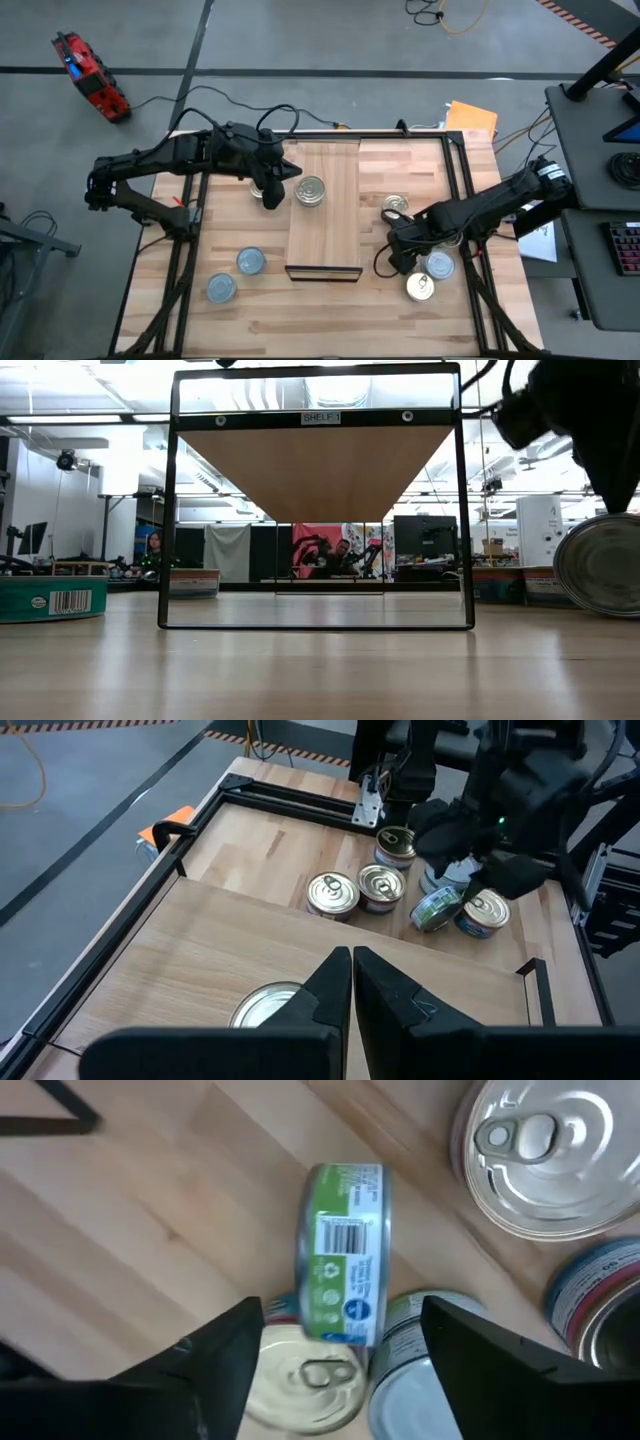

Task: Stack canned seafood by type on shelf
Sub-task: Put the green tuna can on the shelf

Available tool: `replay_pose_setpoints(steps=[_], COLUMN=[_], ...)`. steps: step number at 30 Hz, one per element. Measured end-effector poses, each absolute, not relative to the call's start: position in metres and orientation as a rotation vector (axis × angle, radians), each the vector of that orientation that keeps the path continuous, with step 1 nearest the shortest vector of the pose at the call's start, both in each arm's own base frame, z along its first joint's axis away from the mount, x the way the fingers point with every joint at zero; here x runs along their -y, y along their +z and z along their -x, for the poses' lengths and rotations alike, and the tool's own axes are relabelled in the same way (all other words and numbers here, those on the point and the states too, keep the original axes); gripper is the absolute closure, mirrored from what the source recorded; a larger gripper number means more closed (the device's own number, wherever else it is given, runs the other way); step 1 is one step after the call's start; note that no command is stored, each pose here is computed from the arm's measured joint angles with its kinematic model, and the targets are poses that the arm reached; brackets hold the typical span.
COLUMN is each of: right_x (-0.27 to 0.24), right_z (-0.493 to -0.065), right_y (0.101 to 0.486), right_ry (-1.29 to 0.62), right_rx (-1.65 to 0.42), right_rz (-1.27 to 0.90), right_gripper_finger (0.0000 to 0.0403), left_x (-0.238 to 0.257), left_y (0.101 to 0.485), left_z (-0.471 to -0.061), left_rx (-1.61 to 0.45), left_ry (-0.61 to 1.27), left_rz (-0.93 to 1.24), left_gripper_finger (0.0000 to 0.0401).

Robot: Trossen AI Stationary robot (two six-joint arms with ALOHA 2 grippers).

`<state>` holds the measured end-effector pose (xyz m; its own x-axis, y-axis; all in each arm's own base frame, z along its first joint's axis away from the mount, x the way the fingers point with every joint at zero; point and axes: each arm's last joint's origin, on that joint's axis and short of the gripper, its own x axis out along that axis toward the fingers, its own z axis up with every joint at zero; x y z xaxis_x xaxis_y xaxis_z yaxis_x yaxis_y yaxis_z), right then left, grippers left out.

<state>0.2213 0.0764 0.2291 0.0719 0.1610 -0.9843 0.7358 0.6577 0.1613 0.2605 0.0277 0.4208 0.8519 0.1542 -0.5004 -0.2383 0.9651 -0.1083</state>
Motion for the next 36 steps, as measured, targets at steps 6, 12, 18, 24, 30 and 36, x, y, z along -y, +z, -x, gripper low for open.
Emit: replay_pose_setpoints(steps=[6,12,18,24,30,36], right_x=[-0.080,-0.084,-0.085,-0.083,-0.071,-0.037], right_z=[-0.232,-0.243,-0.246,-0.243,-0.236,-0.245], right_y=[0.210,0.191,0.193,0.217,0.276,0.347], right_ry=[-0.504,-0.508,-0.500,-0.470,-0.491,-0.552], right_rx=[-1.525,-1.577,-1.575,-1.507,-1.406,-1.130], right_rz=[-0.721,-0.691,-0.705,-0.711,-0.606,-0.310], right_gripper_finger=[0.0126,0.0162,0.0254,0.0271,0.0271,0.0271], left_x=[-0.028,-0.028,-0.028,-0.028,-0.028,-0.028], left_y=[0.421,0.421,0.421,0.422,0.423,0.425], left_z=[-0.261,-0.261,-0.261,-0.261,-0.262,-0.263], left_rx=[-0.511,-0.511,-0.510,-0.503,-0.482,-0.457], left_ry=[0.208,0.208,0.208,0.207,0.206,0.204], left_rz=[0.169,0.169,0.171,0.172,0.170,0.169], left_gripper_finger=[0.0401,0.0401,0.0401,0.0401,0.0401,0.0401])
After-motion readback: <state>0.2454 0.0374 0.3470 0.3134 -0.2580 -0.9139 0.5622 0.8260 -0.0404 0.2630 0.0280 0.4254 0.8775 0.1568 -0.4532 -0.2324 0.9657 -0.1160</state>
